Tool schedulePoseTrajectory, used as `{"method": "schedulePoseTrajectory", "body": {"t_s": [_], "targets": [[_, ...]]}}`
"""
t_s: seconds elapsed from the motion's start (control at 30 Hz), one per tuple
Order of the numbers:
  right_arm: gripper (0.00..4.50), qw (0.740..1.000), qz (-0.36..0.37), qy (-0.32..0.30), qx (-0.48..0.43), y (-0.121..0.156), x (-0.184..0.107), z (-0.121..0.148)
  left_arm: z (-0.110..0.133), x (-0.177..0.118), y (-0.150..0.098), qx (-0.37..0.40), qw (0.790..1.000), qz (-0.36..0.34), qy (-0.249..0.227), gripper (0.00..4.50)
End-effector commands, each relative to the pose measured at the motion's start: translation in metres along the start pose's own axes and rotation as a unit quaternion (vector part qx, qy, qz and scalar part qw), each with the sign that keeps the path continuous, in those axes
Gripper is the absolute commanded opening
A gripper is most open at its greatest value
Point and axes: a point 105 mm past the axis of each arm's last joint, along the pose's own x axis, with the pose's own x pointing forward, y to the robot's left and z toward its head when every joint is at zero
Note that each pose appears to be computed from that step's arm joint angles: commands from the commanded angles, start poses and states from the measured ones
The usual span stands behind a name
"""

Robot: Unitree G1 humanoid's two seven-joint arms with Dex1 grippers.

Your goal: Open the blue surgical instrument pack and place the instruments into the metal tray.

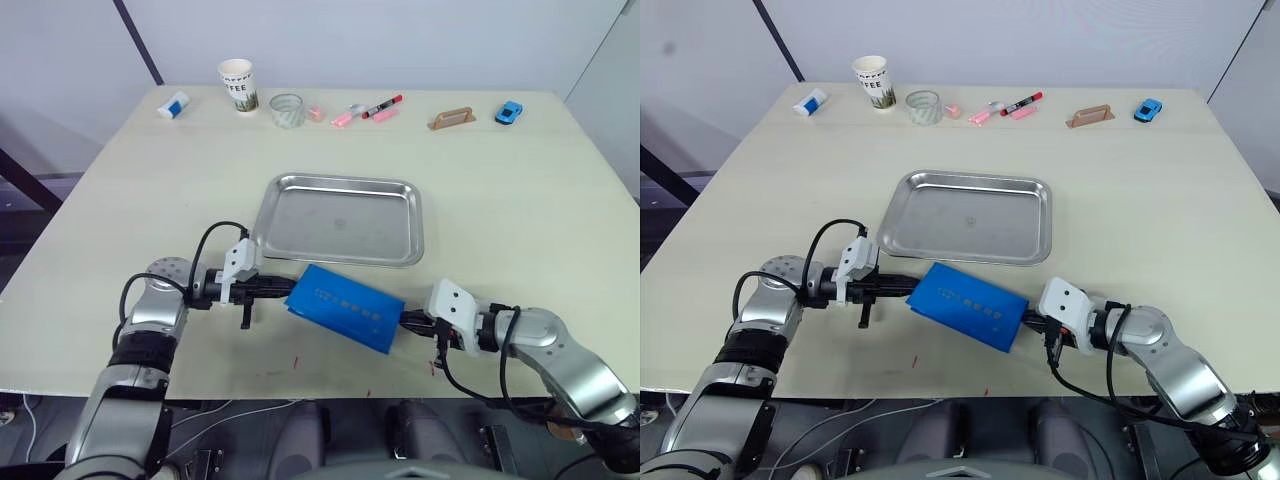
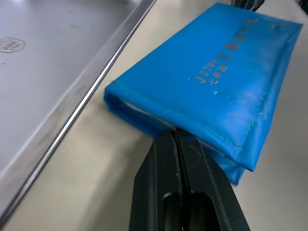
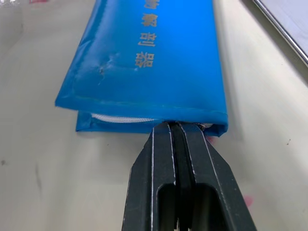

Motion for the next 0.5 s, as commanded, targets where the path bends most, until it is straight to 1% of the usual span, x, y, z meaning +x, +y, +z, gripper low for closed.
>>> {"method": "schedulePoseTrajectory", "body": {"t_s": [0.03,0.17,0.27,0.5], "targets": [[0.03,0.999,-0.016,-0.011,-0.026,-0.012,-0.011,0.009,0.007,-0.001,-0.015,0.001,0.999,-0.043,-0.005,0.0],[0.03,0.999,-0.016,-0.012,-0.029,-0.015,-0.016,0.008,0.006,0.001,-0.027,-0.009,0.998,-0.065,-0.001,0.0],[0.03,1.0,-0.002,-0.011,-0.028,-0.013,-0.02,0.007,0.006,0.007,-0.038,-0.016,0.997,-0.075,-0.006,0.0],[0.03,0.999,0.017,-0.009,-0.028,-0.009,-0.025,0.003,0.002,0.019,-0.052,-0.023,0.996,-0.083,-0.015,0.0]]}}
